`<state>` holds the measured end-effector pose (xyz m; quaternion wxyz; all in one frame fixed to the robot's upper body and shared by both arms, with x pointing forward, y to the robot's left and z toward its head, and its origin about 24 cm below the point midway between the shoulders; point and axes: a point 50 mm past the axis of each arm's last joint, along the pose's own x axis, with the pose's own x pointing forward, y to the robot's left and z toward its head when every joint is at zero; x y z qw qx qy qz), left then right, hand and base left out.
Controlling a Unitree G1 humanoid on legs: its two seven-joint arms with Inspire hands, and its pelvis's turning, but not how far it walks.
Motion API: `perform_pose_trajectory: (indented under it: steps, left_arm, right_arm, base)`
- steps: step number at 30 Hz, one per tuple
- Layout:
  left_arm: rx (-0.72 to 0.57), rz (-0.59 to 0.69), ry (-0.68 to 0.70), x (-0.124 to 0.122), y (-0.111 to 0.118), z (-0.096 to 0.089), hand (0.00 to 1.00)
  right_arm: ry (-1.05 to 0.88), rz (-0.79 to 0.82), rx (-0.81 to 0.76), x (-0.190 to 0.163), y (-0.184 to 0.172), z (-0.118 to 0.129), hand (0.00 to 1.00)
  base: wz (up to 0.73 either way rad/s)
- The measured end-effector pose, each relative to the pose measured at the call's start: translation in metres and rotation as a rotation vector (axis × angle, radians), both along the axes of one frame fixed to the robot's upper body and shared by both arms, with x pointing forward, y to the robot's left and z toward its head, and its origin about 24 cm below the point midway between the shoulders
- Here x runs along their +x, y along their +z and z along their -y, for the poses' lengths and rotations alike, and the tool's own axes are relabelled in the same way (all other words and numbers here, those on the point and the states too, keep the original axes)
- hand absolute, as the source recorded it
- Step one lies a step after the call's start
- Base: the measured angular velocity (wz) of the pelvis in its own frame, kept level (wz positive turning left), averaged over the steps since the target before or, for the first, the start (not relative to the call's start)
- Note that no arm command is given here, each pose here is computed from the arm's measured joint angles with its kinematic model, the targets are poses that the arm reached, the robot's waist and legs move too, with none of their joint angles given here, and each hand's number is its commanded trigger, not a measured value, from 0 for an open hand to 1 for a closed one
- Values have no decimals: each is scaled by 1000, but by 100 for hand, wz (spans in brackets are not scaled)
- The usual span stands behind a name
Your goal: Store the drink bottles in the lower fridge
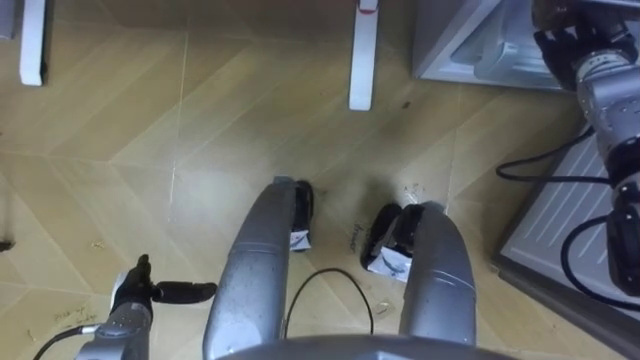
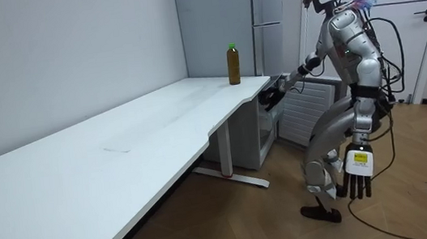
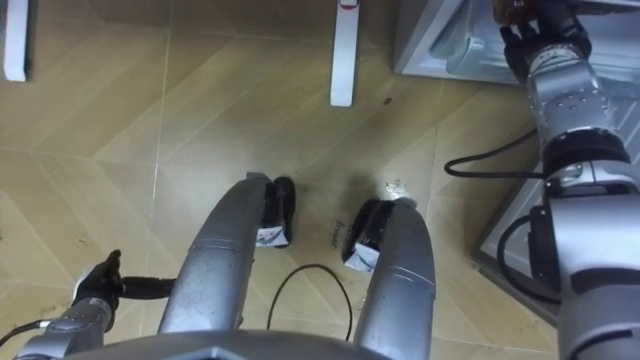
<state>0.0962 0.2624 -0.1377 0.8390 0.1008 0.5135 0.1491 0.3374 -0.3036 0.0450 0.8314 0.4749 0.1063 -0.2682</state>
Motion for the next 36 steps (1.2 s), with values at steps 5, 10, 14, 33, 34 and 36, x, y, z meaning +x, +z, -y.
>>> perform_pose_trajectory:
  steps: [5, 10, 14, 33, 34, 36]
  left_arm:
    - [-13, -17, 1, -11, -1, 2, 0]
    - [-13, -24, 6, -14, -2, 1, 0]
    - [-26, -32, 2, -13, -3, 0, 0]
    - [-63, -60, 143, -25, -7, -15, 0]
    - [-63, -61, 169, -28, -7, -17, 0]
    - [-69, -59, 209, -31, -8, -18, 0]
  right_arm:
    - [-22, -54, 7, -16, -21, 8, 0]
    - [-11, -86, 20, -28, -37, 11, 0]
    - [-24, -118, 21, -36, -45, 15, 0]
    - [57, -328, -41, -80, -88, 19, 0]
    - [60, -344, -37, -83, -91, 19, 0]
    - [56, -366, -24, -91, -96, 21, 0]
  base:
    - [0]
    - [-12]
    - [-3]
    - [-1]
    - [3]
    - [8]
